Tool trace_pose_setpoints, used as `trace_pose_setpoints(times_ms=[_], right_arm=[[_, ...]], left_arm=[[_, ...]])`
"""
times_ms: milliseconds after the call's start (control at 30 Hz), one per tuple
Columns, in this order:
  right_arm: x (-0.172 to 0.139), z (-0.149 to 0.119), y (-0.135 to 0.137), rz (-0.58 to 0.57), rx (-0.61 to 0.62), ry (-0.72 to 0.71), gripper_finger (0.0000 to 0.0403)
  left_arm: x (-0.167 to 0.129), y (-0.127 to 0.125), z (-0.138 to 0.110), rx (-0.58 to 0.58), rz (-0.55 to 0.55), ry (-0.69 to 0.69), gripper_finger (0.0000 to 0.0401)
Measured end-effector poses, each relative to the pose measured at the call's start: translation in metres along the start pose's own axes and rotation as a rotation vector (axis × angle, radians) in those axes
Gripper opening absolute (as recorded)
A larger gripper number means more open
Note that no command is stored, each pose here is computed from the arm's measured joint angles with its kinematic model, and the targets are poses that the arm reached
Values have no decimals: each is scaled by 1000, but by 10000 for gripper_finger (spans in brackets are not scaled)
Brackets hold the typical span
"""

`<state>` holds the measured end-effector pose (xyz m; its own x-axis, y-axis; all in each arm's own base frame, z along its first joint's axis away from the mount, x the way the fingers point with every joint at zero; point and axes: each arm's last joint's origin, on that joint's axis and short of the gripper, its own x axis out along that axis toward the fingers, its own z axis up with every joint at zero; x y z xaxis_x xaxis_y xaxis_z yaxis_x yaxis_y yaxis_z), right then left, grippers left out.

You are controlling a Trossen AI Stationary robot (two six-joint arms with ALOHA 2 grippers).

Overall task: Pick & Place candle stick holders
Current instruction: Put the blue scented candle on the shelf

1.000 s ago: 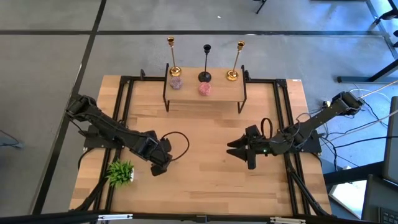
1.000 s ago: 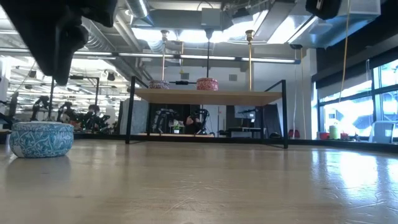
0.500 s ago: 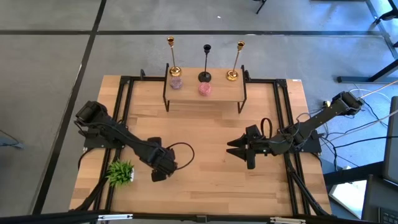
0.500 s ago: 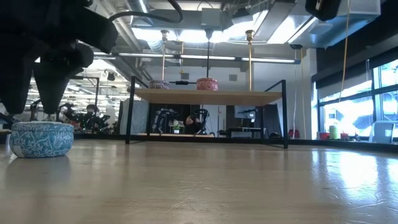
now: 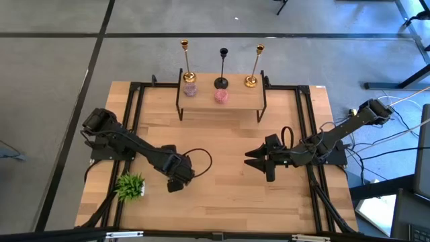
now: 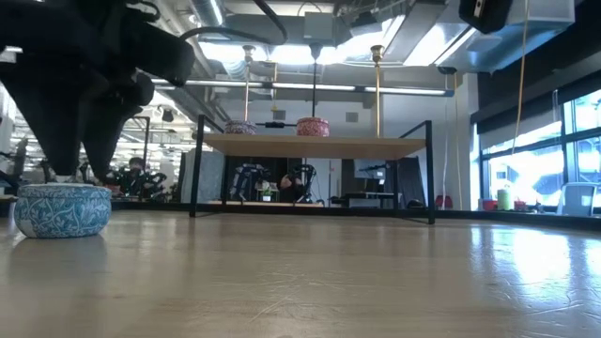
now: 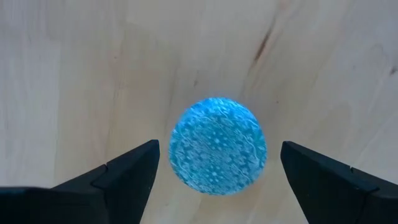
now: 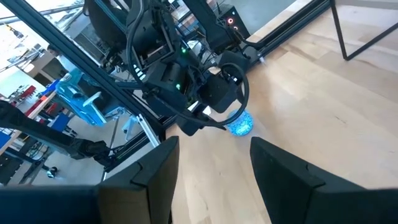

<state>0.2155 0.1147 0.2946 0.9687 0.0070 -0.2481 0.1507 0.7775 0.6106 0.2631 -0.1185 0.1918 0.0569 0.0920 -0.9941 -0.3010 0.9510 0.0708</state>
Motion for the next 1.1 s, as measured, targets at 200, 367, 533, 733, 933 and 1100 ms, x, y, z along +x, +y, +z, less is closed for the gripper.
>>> trace_pose_setpoints(times_ms=[200,367,533,733,933,1100], right_arm=[[0,0,0,2,0,2,201],[0,0,0,3,0,2,201],[0,0,0,3,0,2,201],[0,0,0,3,0,2,201],[0,0,0,3,6,3,201],[0,-1,1,11,11,11,201]], left_arm=[[5,0,-2,-5,-14,16,334],[16,1,-6,-9,-25,23,334],[20,4,-9,-7,-14,43,334],[20,1,-4,-5,-45,-4,334],[28,-2,-2,-17,-42,7,334],[41,-6,-1,-8,-39,56,334]])
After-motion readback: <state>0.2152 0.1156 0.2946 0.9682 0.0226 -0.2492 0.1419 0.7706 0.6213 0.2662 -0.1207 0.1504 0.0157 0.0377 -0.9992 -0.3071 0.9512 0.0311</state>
